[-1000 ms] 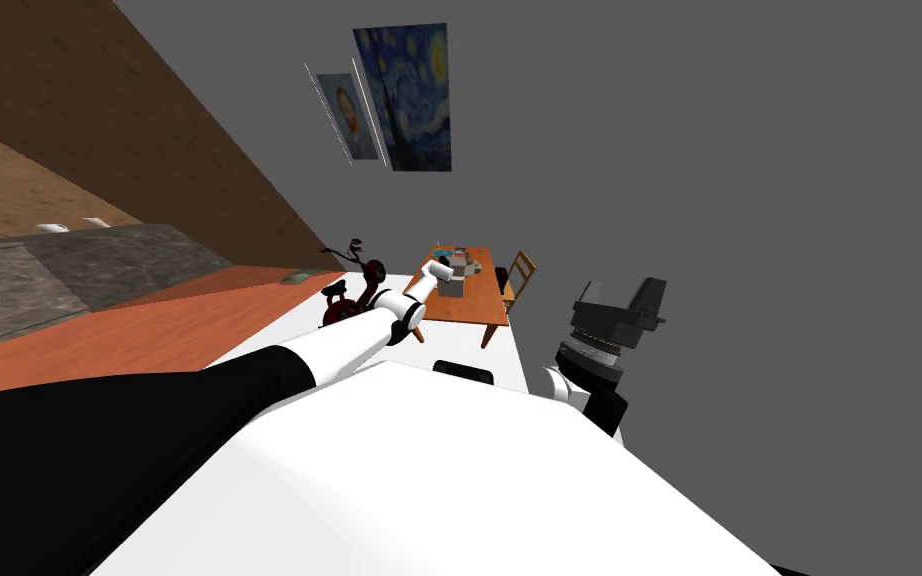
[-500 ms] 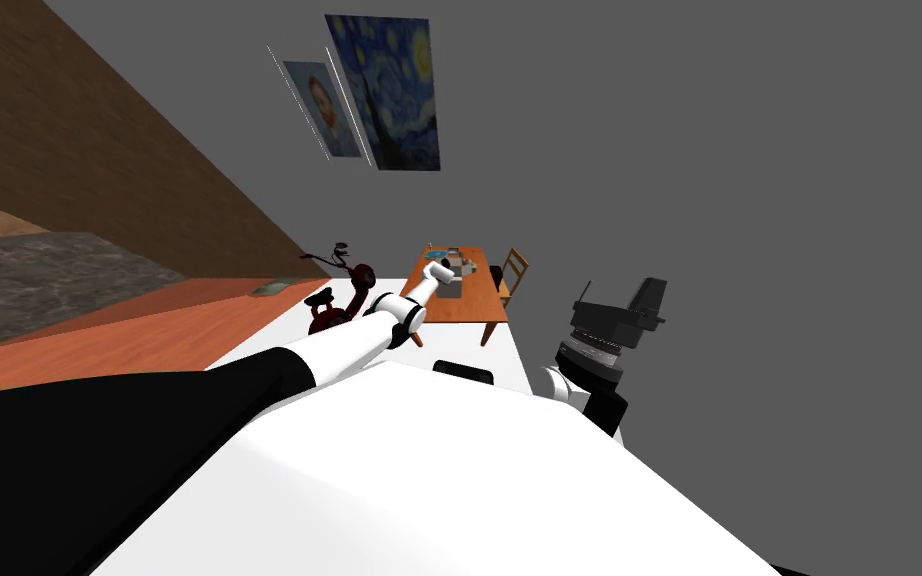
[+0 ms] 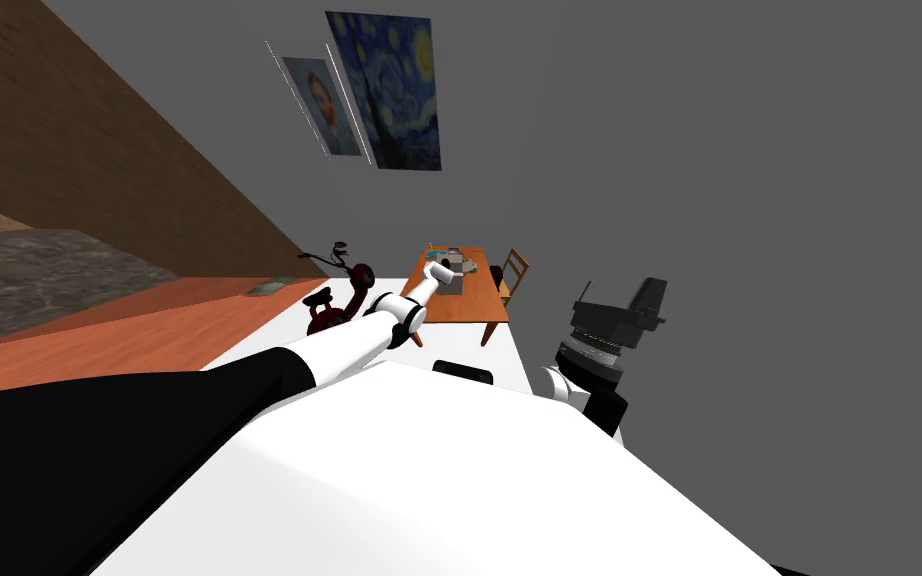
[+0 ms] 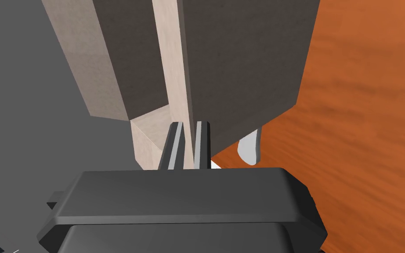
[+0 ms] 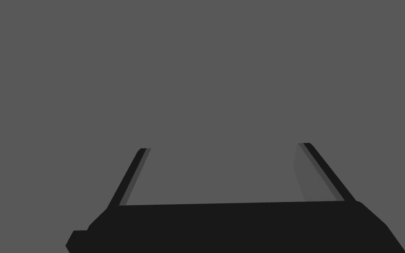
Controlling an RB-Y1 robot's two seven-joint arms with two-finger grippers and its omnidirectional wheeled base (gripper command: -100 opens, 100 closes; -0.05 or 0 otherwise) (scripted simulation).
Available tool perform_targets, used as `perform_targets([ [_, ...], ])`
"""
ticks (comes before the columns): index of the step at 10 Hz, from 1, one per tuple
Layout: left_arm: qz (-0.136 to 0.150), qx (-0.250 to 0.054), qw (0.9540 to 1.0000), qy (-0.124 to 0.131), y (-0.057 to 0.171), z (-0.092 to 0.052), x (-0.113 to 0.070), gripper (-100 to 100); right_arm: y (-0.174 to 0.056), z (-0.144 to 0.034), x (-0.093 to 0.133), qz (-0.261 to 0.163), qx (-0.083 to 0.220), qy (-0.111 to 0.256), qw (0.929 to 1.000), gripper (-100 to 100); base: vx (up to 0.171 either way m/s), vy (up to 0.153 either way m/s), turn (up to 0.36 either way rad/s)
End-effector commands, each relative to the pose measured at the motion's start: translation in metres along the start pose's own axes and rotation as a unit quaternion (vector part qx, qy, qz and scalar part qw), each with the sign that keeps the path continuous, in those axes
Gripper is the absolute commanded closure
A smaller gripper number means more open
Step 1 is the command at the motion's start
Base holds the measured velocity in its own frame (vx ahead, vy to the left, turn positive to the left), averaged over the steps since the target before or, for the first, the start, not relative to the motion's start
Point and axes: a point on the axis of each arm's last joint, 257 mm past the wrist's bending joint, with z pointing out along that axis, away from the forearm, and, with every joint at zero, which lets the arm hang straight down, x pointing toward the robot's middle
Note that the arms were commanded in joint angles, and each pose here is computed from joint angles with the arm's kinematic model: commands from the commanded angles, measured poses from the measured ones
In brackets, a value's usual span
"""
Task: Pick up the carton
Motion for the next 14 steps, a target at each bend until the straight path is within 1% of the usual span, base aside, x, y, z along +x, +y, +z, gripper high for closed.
perform_targets([
  [1, 0.000, 0.000, 1.0000, 0.000, 0.000, 0.000, 0.000, 100, 0.000, 0.000, 0.000, 0.000, 0.000, 0.000, 1.0000, 0, 0.000, 0.000, 0.000],
  [2, 0.000, 0.000, 1.0000, 0.000, 0.000, 0.000, 0.000, 100, 0.000, 0.000, 0.000, 0.000, 0.000, 0.000, 1.0000, 0, 0.000, 0.000, 0.000],
  [3, 0.000, 0.000, 1.0000, 0.000, 0.000, 0.000, 0.000, 0, 0.000, 0.000, 0.000, 0.000, 0.000, 0.000, 1.0000, 0, 0.000, 0.000, 0.000],
  [4, 0.011, -0.003, 0.9999, 0.013, -0.002, 0.001, 0.005, 100, 0.000, 0.000, 0.000, 0.000, 0.000, 0.000, 1.0000, 0, 0.006, -0.077, 0.264],
  [5, 0.012, -0.002, 0.9998, 0.013, -0.002, 0.001, 0.005, 100, 0.000, 0.000, 0.000, 0.000, 0.000, 0.000, 1.0000, 0, 0.012, -0.109, 0.184],
  [9, 0.035, -0.004, 0.9985, 0.041, -0.007, 0.000, 0.016, 100, 0.000, 0.000, 0.000, 0.000, 0.000, 0.000, 1.0000, 0, 0.003, -0.104, 0.161],
  [13, 0.057, -0.002, 0.9960, 0.068, -0.014, -0.001, 0.025, 100, 0.000, 0.000, 0.000, 0.000, 0.000, 0.000, 1.0000, 0, 0.002, -0.100, 0.188],
  [14, 0.052, -0.001, 0.9966, 0.064, -0.015, -0.001, 0.024, 100, 0.000, 0.000, 0.000, 0.000, 0.000, 0.000, 1.0000, 0, -0.003, -0.048, 0.055],
])
